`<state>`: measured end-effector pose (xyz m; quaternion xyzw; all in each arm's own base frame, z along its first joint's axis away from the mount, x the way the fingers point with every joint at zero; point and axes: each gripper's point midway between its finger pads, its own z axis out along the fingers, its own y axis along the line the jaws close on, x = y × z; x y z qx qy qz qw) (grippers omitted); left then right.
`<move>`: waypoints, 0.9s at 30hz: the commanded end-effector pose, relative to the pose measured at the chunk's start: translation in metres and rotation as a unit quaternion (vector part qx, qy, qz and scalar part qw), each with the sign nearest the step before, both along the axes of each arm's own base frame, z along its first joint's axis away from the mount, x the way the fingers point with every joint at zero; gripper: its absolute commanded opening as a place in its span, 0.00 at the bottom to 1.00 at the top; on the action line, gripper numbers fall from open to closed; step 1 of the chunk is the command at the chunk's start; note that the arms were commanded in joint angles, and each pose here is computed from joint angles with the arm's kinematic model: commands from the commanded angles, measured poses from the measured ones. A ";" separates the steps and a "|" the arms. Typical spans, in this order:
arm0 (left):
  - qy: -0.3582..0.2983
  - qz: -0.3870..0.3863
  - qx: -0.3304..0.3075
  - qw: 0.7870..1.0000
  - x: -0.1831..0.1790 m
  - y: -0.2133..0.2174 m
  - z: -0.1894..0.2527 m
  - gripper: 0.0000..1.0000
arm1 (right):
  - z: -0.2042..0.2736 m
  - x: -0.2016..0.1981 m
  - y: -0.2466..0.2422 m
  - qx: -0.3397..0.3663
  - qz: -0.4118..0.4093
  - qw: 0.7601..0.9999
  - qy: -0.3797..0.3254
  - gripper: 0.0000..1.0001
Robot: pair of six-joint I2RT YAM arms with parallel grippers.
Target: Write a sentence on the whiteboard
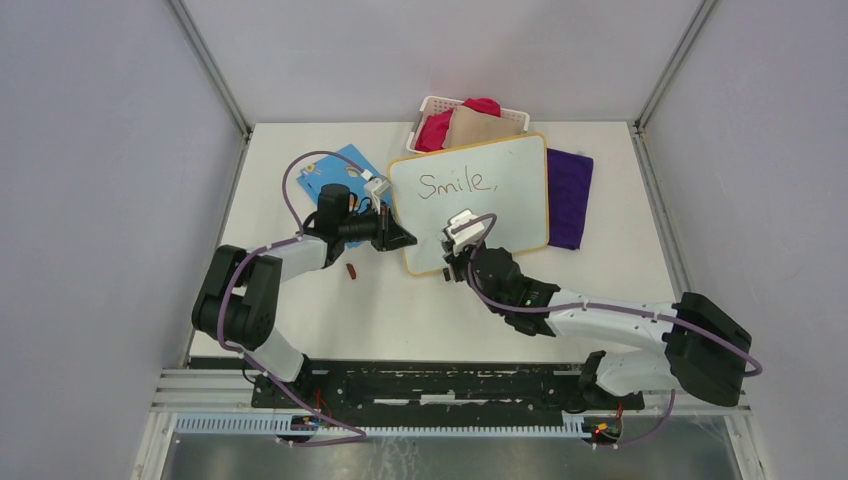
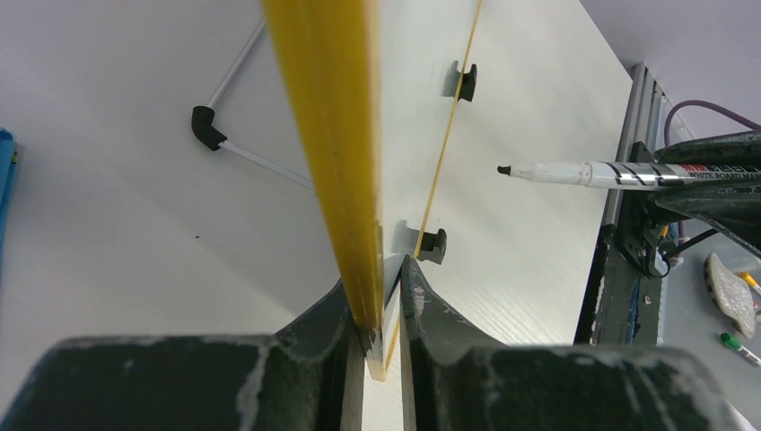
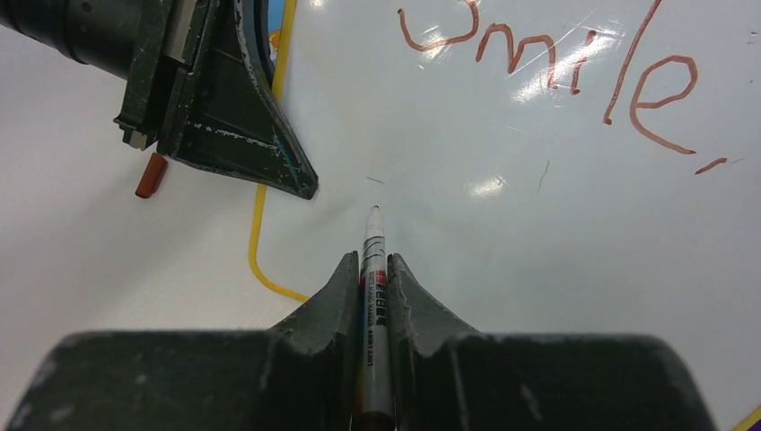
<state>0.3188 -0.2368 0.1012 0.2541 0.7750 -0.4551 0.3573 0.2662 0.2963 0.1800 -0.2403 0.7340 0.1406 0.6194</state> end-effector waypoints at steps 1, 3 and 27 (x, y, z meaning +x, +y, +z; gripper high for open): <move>0.007 0.010 0.071 0.997 -0.003 0.009 -0.037 0.02 | 0.028 0.013 0.006 0.028 -0.027 0.999 -0.030 0.00; 0.007 0.010 0.070 0.997 -0.003 0.009 -0.037 0.02 | 0.027 0.014 0.009 0.026 -0.026 0.999 -0.029 0.00; 0.002 0.010 0.072 0.997 -0.003 0.008 -0.035 0.02 | 0.017 0.029 0.016 0.006 -0.043 0.999 -0.024 0.00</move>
